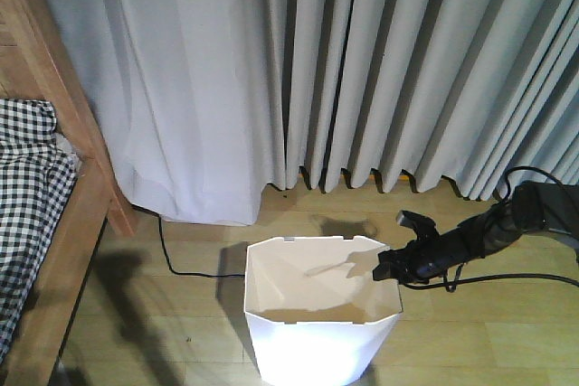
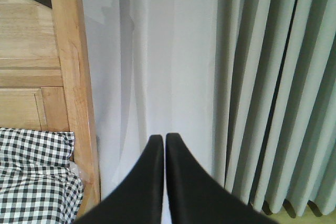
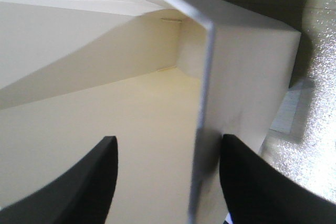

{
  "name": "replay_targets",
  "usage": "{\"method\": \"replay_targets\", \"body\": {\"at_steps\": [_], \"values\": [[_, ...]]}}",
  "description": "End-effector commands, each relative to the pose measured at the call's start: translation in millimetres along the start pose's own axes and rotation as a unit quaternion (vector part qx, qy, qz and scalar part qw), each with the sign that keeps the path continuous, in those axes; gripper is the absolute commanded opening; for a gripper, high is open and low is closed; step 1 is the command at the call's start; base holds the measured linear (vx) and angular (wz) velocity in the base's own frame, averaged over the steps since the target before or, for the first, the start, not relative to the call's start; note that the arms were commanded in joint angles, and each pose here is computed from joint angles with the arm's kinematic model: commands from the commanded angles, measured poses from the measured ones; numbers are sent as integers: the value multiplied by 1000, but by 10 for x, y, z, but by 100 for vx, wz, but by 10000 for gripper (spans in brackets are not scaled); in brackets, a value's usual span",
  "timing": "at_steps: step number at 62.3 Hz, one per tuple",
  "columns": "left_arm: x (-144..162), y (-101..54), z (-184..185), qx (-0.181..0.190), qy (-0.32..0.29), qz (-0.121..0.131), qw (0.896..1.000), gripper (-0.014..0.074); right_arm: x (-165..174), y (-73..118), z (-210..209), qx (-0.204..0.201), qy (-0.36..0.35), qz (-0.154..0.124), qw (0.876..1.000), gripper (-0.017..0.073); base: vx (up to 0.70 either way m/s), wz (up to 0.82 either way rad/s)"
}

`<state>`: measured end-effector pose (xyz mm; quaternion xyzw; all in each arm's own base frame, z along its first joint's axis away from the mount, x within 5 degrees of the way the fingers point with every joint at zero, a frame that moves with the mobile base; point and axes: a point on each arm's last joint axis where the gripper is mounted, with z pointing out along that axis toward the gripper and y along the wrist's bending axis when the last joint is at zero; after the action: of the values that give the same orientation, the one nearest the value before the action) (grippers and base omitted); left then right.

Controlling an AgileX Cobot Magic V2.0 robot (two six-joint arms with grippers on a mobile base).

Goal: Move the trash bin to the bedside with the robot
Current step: 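Open the right gripper and raise it away from the bin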

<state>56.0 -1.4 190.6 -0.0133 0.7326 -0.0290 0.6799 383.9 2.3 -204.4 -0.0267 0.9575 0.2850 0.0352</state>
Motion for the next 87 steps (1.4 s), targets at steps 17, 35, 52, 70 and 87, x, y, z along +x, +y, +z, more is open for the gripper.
{"method": "replay_targets", "body": {"at_steps": [17,35,52,70,87], "values": [[17,-3,7,6,-30,-6,1000,-6,-260,34,-658,-32,12,19,999,383,0,0],[17,-3,7,6,-30,-6,1000,-6,25,186,-1108,-4,12,13,1000,322,0,0],[17,-3,7,6,-30,-6,1000,-6,133,750,-2032,79,-44,-48,995,320,0,0],[17,-3,7,6,-30,-6,1000,-6,237,1603,-3422,201,-162,-189,948,320,0,0],[17,-3,7,6,-30,-6,1000,-6,569,2306,-4484,298,-319,-194,879,320,0,0]]}}
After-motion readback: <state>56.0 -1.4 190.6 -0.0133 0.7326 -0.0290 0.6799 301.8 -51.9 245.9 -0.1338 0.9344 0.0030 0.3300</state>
